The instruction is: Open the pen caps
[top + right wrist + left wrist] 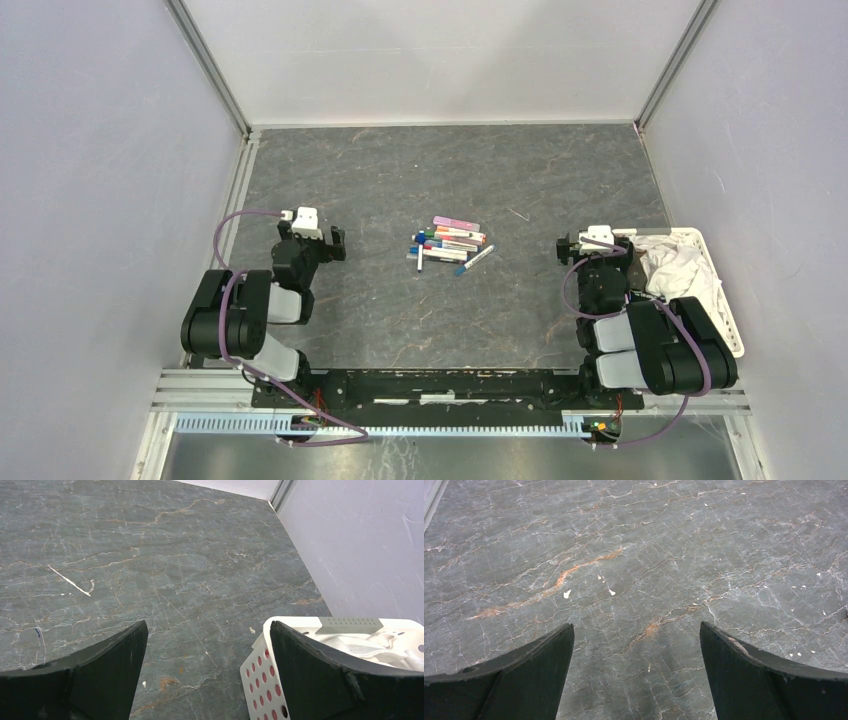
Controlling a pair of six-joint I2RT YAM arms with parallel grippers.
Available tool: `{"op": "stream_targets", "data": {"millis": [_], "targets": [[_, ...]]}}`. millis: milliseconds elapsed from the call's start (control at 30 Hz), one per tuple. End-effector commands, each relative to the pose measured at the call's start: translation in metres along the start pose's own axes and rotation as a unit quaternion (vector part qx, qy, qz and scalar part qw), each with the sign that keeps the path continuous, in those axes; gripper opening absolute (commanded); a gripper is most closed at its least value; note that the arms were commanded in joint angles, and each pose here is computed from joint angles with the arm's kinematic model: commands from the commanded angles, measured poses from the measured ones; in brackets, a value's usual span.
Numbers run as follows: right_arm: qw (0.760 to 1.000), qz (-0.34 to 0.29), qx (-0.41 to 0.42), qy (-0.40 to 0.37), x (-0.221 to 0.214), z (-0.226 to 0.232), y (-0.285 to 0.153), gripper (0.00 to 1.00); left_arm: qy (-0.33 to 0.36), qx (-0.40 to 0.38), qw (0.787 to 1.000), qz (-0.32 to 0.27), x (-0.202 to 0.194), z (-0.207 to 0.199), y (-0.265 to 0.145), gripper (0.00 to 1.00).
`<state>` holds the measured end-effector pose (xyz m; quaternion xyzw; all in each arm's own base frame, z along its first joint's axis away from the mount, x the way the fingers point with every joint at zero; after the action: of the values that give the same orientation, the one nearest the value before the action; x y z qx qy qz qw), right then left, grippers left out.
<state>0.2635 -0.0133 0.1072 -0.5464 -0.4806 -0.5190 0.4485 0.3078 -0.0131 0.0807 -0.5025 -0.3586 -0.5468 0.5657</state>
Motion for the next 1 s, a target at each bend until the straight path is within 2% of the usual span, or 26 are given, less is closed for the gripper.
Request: {"op": "stream_targets", "data": {"millis": [0, 133, 200, 267, 333, 400, 433, 467, 533, 633, 833, 967], "targets": [[0.999, 0.032, 0.0, 0.002, -0.021, -0.004, -0.023, 0.98, -0.013, 0.017, 0.999, -0.036, 0.016, 0.006, 0.006, 1.0], [0.995, 0.043, -0.08, 0.028, -0.016, -0.018, -0.017, 0.98, -0.013, 0.015, 0.999, -0.034, 0.016, 0.006, 0.006, 1.0], [0.995, 0.059, -0.082, 0.027, -0.003, -0.016, -0.002, 0.98, -0.014, 0.015, 0.999, -0.039, 0.018, 0.006, 0.005, 1.0], [0.991, 0.062, -0.091, 0.081, 0.011, -0.011, 0.007, 0.98, -0.015, 0.013, 0.999, -0.037, 0.027, 0.01, 0.012, 1.0], [0.983, 0.054, -0.075, 0.161, 0.024, 0.0, 0.013, 0.98, -0.021, -0.007, 0.999, 0.039, 0.031, 0.013, 0.027, 1.0], [0.95, 0.064, -0.102, 0.289, 0.029, 0.009, 0.018, 0.98, -0.01, -0.038, 0.994, 0.097, 0.047, 0.017, 0.042, 1.0], [0.925, 0.086, -0.135, 0.345, 0.028, 0.01, 0.019, 0.98, -0.01, -0.039, 0.993, 0.115, 0.058, 0.022, 0.048, 1.0], [0.911, 0.107, -0.143, 0.372, 0.028, 0.013, 0.02, 0.98, -0.009, -0.038, 0.991, 0.131, 0.065, 0.026, 0.05, 1.0], [0.921, 0.153, -0.098, 0.344, 0.03, 0.023, 0.024, 0.98, -0.009, -0.037, 0.988, 0.147, 0.08, 0.036, 0.05, 1.0], [0.922, 0.202, -0.007, 0.332, 0.029, 0.048, 0.024, 0.98, -0.023, -0.039, 0.988, 0.148, 0.099, 0.053, 0.043, 1.0], [0.922, 0.28, -0.002, 0.266, 0.028, 0.105, 0.002, 0.98, -0.048, -0.035, 0.984, 0.168, 0.134, 0.071, 0.03, 1.0], [0.905, 0.313, 0.044, 0.285, 0.022, 0.144, -0.011, 0.86, -0.059, -0.053, 0.983, 0.165, 0.143, 0.072, 0.018, 1.0]]}}
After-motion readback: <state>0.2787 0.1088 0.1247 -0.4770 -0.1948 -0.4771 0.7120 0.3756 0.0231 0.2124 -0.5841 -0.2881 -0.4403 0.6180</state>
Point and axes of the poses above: each gripper's point midway between its finger pads, its own y axis out along the fingers, its own z axis along the line the jaws close on, x = y × z, the point moved 6 cm from there along -y, back along the fingers, and after that the axes turned 12 degrees about y, right-handed, at the moved point
